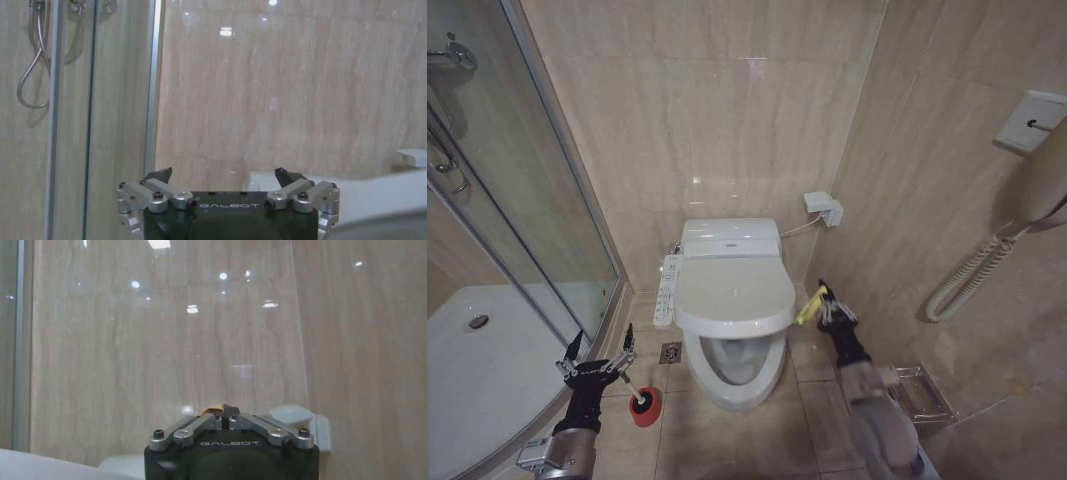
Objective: Open the toilet lid, clean the toilet bowl with a toilet brush, close the toilet lid, and flush.
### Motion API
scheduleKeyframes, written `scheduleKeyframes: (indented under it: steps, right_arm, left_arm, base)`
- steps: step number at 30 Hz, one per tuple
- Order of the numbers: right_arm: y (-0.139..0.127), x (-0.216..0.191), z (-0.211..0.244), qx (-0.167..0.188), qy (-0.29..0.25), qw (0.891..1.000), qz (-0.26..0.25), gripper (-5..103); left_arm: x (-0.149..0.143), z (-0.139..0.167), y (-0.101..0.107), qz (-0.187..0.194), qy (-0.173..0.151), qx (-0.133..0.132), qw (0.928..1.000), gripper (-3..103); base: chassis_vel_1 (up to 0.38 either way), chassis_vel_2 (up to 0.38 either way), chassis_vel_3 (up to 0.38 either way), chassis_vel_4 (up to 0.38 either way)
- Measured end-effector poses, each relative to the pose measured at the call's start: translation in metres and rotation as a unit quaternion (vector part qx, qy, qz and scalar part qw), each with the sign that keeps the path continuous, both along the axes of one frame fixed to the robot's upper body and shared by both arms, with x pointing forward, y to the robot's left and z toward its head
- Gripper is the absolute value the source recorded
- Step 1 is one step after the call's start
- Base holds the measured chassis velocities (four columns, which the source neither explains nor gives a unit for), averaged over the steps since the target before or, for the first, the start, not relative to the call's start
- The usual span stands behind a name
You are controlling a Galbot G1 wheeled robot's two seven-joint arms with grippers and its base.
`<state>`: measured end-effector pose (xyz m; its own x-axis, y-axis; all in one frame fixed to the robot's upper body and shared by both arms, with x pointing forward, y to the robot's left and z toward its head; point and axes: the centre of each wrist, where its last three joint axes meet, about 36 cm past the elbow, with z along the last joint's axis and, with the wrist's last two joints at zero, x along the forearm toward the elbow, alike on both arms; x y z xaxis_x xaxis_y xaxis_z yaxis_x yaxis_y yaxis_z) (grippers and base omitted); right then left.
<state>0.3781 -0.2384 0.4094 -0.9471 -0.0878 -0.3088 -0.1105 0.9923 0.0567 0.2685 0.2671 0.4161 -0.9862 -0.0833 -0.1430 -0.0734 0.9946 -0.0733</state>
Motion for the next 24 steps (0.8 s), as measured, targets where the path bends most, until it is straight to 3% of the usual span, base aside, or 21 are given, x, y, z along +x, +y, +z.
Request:
scheduleKeyframes:
  steps: [12,24]
  right_arm:
    - [-0.015,0.092,0.025,-0.002,-0.007,1.000,-0.007,1]
    - [-0.003,0.151,0.052,0.039,0.012,0.999,-0.023,1]
  left_arm:
    - [0.000,0.000,0.000,0.000,0.000,0.000,1.0000,100]
    - [0.000,0.000,0.000,0.000,0.000,0.000,1.0000,100]
  base:
    - [0.000,0.000,0.000,0.000]
    - [0.000,0.000,0.000,0.000]
